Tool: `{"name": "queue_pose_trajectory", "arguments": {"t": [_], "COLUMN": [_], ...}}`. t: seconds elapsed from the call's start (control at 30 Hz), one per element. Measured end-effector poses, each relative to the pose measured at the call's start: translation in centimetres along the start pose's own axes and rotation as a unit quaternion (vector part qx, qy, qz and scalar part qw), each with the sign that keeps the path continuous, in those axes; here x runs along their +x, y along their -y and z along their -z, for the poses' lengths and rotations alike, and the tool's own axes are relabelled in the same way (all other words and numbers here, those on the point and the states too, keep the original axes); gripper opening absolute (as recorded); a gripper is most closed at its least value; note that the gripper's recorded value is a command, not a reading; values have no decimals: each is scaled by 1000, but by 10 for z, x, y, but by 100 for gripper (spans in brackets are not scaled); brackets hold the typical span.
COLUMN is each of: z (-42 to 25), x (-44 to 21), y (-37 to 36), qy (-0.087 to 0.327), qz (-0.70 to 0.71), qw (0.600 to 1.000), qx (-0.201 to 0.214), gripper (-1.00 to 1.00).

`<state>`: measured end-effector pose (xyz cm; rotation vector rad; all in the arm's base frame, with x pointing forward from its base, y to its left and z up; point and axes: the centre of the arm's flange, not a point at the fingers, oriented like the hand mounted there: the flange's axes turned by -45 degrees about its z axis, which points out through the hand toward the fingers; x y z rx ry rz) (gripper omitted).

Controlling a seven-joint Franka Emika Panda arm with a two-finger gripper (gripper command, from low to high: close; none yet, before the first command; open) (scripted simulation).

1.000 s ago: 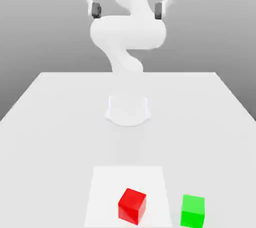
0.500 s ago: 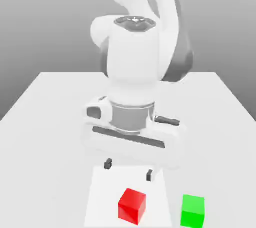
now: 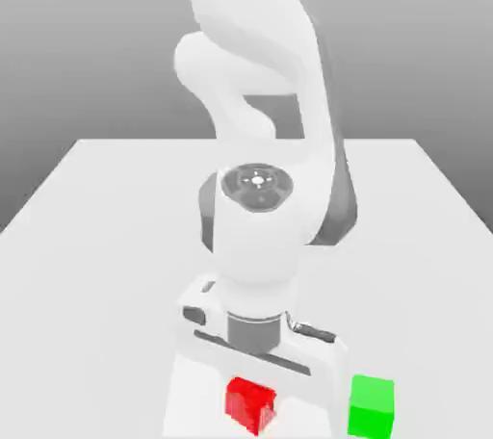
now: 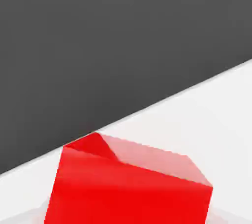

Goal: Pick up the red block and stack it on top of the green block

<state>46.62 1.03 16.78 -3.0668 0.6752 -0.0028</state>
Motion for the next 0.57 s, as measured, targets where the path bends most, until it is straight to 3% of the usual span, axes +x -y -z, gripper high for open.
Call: {"name": "queue_pose_trajectory", "arguments": {"t": [0.1,0.27,0.43,0.47,0.57], "z": [35,70,28,19,19], "x": [-1,-41,-57,-57,-57], "y": [2,100,129,129,129], "qy": [0,1,0,0,0], "qz": [4,181,234,235,235], "qw": [1000,983,972,972,972], "qx": [0,0,0,0,0], "gripper": [-100,-100,-100,100,100]}}
